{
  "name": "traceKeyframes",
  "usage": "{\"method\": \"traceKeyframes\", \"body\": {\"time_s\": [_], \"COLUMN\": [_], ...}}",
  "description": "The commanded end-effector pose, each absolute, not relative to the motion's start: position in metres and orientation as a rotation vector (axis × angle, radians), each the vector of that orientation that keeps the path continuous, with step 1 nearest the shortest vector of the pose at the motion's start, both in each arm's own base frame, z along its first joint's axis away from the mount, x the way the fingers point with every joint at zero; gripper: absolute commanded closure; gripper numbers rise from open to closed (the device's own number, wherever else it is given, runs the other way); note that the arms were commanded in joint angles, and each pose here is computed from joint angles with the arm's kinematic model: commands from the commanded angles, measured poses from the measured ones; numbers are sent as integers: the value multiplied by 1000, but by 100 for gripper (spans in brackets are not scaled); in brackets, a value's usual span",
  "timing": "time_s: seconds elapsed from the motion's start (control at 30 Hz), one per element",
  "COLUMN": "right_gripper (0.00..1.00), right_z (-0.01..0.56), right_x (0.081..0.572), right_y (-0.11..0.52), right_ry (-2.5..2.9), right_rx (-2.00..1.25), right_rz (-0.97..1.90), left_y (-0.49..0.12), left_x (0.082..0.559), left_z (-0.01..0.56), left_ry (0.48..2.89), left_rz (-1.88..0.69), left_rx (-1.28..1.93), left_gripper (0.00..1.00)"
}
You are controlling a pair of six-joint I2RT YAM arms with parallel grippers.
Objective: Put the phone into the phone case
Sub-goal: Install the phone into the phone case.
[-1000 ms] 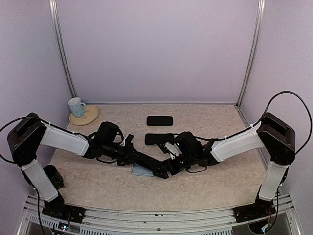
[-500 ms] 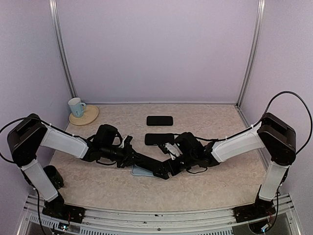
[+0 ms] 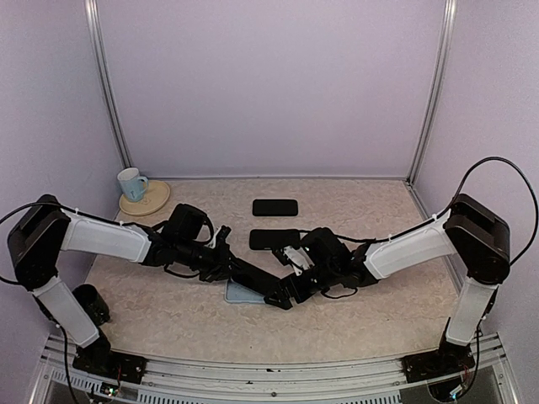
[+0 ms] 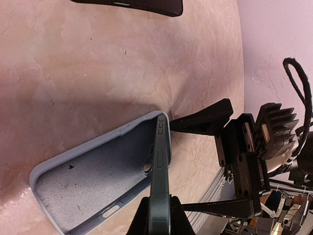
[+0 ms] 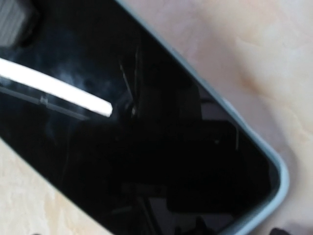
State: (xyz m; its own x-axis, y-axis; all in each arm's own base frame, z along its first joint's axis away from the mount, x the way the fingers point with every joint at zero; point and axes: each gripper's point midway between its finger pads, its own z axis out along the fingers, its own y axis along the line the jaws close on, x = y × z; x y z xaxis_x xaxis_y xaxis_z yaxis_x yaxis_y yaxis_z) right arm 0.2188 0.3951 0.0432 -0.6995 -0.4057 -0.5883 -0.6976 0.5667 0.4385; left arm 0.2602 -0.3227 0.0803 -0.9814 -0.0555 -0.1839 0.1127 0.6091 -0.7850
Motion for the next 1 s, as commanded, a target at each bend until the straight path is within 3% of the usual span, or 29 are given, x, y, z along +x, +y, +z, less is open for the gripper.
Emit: {"method": "traceKeyframes", "body": {"time_s": [0.0,0.63,0.97], "right_gripper": [0,0,1], "right_z": [46,37,40], "right_x": [215,207,205], "right_y": [398,406,404], "right_ry": [2353,2367,2373], "right_rx": [-915,-935,-940], "right_rz": [928,985,966], "left_y": [-296,-334,-324], "left_x": [270,230,228], "left_z": [63,44,39], "left_ry": [2691,2745,2796], "left_rz": [-1045,-1336,-1280], "left_rx": [69,50,-86], "left_gripper": [100,100,100]}}
